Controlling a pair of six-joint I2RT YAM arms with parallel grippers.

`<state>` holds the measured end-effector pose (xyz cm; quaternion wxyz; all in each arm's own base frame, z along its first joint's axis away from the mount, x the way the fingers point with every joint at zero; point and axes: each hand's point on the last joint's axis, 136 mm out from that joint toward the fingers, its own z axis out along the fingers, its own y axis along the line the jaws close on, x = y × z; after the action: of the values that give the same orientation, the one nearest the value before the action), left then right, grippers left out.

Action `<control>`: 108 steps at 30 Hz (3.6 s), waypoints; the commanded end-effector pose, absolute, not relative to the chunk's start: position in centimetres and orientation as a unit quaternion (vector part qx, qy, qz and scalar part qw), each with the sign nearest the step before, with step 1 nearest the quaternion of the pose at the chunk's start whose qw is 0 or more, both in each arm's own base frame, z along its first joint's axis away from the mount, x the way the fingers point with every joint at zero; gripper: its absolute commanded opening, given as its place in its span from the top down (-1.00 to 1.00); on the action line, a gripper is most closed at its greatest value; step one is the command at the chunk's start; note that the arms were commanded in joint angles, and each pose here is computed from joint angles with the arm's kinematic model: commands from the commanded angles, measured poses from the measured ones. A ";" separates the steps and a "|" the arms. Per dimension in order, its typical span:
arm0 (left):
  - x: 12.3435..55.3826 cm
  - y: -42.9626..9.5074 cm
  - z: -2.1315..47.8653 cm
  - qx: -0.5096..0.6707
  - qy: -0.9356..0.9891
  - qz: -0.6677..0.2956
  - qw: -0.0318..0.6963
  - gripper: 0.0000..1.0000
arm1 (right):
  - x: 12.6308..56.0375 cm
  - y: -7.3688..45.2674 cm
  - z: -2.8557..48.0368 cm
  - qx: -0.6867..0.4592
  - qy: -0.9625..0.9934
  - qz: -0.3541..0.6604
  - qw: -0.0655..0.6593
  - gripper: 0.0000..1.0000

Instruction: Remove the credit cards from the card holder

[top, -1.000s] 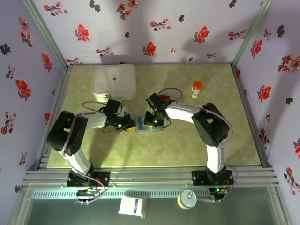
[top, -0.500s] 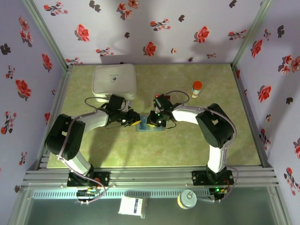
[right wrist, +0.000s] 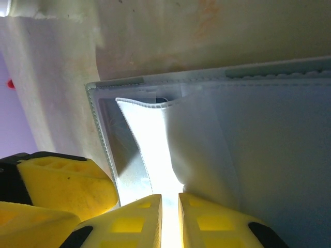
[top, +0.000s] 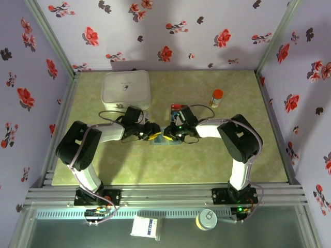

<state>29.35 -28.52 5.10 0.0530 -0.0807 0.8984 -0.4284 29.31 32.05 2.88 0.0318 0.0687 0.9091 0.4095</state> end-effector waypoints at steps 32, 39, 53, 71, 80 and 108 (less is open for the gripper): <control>29.7 -30.6 4.3 -0.094 0.899 -0.424 0.045 0.72 | 29.7 32.2 4.0 0.090 0.869 0.485 0.022 0.67; 29.7 -30.7 5.1 -0.093 0.897 -0.430 0.049 0.77 | 30.2 31.7 6.2 0.086 0.870 0.484 0.049 0.54; 29.9 -32.8 7.2 -0.060 0.896 -0.436 0.050 0.68 | 30.2 26.1 11.2 0.069 0.909 0.388 0.133 0.16; 30.2 -38.1 6.5 -0.013 0.898 -0.440 0.022 0.43 | 29.0 22.3 12.6 0.088 0.916 0.360 0.156 0.09; 30.7 -36.7 7.3 -0.010 0.900 -0.433 0.041 0.35 | 28.8 22.7 12.3 0.095 0.914 0.367 0.148 0.14; 29.3 -25.3 4.4 -0.064 0.928 -0.361 0.060 0.91 | 29.6 32.0 7.4 0.028 0.933 0.353 0.066 0.45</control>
<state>29.68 -25.91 5.08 0.0611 -0.0716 0.9232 -0.3727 28.96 30.91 6.81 0.0604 0.0323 0.9369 0.3429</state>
